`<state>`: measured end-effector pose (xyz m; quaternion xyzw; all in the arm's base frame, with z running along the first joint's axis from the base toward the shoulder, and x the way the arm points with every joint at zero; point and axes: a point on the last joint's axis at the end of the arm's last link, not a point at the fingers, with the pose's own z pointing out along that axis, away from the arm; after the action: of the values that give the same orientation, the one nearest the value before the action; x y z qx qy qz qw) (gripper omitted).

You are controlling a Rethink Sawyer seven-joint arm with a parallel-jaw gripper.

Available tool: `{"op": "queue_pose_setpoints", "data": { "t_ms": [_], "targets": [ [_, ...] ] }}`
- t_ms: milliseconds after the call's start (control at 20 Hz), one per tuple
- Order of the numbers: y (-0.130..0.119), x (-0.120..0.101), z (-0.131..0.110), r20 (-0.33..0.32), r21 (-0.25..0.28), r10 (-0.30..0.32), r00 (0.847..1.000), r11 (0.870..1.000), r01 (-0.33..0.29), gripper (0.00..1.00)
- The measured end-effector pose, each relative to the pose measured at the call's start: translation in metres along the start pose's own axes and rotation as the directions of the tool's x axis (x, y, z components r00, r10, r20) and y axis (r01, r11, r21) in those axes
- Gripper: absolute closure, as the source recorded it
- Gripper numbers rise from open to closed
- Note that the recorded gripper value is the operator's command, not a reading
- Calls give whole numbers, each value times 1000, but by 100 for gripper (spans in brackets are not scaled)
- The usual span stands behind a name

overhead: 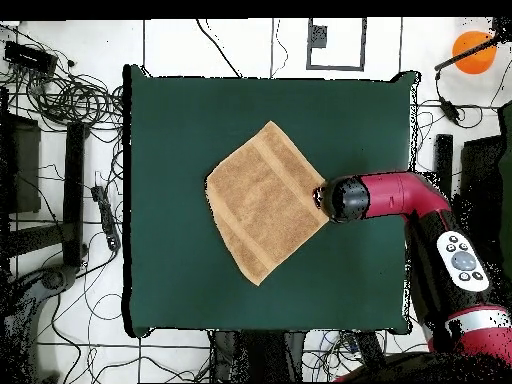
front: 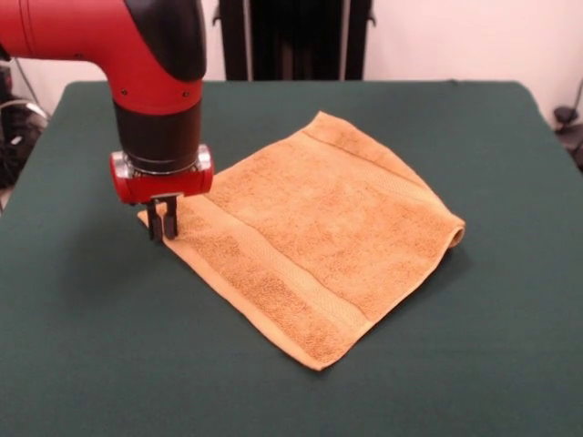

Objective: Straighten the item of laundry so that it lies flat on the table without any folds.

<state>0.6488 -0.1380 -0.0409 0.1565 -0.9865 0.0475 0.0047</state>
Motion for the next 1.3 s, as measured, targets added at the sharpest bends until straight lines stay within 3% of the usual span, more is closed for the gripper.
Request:
{"op": "queue_pose_setpoints", "data": {
  "t_ms": [800,1300],
  "targets": [
    [-8,-4,0,-24,-11,13,1000,1000,-13,100],
    [-18,-8,-1,-40,-4,-31,999,1000,31,100]
  ]
}}
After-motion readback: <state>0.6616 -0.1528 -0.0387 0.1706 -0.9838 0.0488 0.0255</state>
